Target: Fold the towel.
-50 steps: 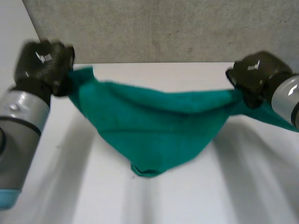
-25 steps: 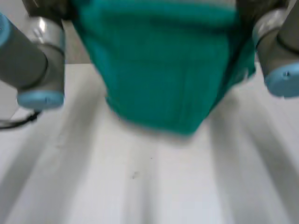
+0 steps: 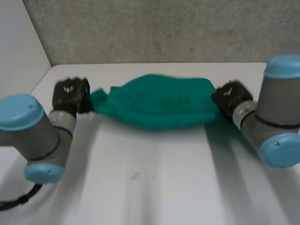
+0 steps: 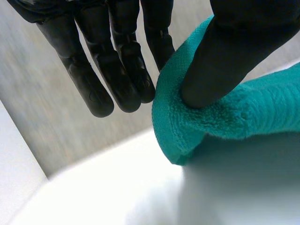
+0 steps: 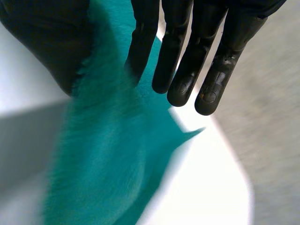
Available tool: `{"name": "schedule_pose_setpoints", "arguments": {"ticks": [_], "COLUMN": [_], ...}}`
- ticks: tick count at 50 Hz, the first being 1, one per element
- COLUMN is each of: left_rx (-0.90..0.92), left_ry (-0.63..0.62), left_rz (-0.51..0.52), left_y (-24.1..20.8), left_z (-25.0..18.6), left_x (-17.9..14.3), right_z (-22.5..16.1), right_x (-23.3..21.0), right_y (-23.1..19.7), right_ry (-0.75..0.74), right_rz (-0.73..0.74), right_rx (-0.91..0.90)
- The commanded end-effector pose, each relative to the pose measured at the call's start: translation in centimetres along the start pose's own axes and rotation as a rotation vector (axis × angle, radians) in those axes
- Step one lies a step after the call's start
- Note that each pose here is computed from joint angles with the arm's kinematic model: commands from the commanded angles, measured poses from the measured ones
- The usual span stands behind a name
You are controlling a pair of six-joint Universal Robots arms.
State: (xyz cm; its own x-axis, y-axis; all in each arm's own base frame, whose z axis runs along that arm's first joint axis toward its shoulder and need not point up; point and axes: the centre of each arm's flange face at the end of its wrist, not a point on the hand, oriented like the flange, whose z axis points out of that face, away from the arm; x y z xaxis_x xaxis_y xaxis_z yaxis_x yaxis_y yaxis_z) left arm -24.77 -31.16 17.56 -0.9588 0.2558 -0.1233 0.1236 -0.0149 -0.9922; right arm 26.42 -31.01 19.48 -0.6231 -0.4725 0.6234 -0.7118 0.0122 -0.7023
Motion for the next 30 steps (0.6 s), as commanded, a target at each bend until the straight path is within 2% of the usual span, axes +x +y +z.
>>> {"name": "schedule_pose_setpoints", "arguments": {"ticks": [1, 2, 4, 7, 14, 20, 30], "left_rx": [-0.073, -0.059, -0.020, 0.012, 0.022, 0.028, 0.009], "left_ry": [-0.042, -0.054, -0.080, -0.092, -0.098, -0.100, -0.132], "left_rz": [0.010, 0.007, 0.002, -0.002, -0.003, -0.003, 0.001], "left_y": [2.1, 1.5, 0.1, -1.1, -1.6, -1.9, -1.6], "left_z": [-0.4, -0.3, -0.2, -0.3, -0.4, -1.0, -1.2], "left_x": [-1.7, -2.2, -3.1, -3.6, -3.8, -3.9, -5.1], "right_z": [2.2, 2.5, 2.5, 2.0, 1.1, 0.2, -1.4], "right_x": [-1.4, -0.4, 0.1, 2.0, 3.8, 4.6, 3.7], "right_y": [4.3, 5.2, 5.5, 6.3, 8.9, 9.7, 10.1], "right_ry": [-0.029, -0.009, 0.000, 0.007, 0.034, 0.055, -0.049], "right_rz": [0.231, 0.309, 0.347, 0.515, 0.711, 0.767, 0.807], "right_rx": [-0.111, -0.131, -0.135, -0.129, -0.183, -0.203, -0.210]}}
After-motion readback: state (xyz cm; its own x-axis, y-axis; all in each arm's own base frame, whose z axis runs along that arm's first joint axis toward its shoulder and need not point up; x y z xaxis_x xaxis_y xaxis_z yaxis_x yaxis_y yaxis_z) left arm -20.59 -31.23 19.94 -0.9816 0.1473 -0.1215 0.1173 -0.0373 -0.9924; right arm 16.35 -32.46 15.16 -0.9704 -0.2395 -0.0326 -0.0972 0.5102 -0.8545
